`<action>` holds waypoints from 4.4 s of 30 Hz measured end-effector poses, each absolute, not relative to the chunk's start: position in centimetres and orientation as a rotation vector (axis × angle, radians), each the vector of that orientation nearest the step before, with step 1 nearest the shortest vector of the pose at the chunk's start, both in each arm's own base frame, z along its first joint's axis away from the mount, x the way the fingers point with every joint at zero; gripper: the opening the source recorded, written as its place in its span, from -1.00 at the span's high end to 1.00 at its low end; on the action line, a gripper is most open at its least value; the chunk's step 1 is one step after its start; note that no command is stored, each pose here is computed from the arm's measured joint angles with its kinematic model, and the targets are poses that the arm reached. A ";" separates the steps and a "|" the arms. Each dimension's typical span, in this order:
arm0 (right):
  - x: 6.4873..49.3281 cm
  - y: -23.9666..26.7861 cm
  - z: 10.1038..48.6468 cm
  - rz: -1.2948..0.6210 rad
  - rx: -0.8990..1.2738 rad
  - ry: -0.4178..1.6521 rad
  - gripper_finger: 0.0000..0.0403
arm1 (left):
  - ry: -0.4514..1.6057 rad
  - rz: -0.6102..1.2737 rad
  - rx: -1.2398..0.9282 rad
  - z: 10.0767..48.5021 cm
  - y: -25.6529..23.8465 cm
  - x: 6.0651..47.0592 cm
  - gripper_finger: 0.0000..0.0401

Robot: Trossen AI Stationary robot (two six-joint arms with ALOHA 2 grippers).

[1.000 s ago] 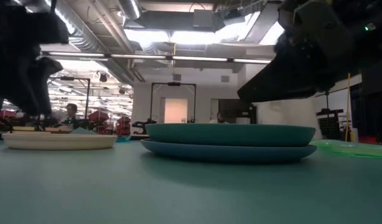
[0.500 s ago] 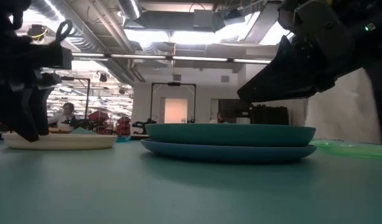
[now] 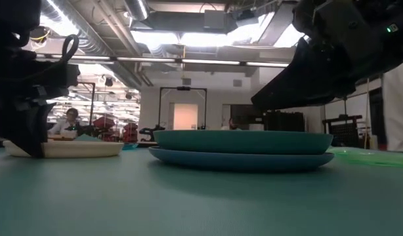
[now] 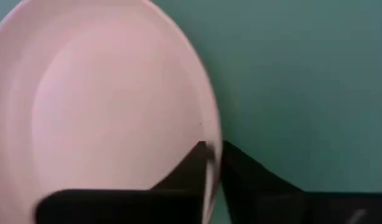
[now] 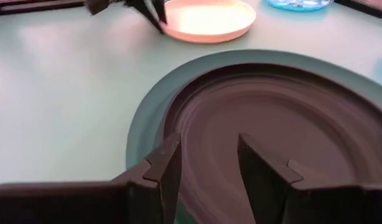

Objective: Stack plastic plates
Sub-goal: Stack the white plate on top of the black plate, then stack the left blue transparent plate on top of the white plate

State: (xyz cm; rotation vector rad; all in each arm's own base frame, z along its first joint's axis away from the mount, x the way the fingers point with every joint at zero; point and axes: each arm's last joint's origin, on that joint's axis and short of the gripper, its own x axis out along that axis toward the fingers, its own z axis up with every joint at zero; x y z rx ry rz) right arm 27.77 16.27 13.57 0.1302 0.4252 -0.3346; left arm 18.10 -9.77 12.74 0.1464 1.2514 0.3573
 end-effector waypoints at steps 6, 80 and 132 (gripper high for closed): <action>28.2 15.7 13.8 -0.341 0.152 0.418 0.27 | 1.241 0.340 0.184 13.3 -9.9 18.4 0.96; 21.3 23.3 15.2 -0.326 0.041 0.213 0.27 | 1.045 -0.073 0.440 21.1 -14.0 37.3 0.48; 24.3 20.9 14.6 -0.262 0.093 0.334 0.27 | 1.257 0.689 0.002 19.9 6.9 24.1 -0.02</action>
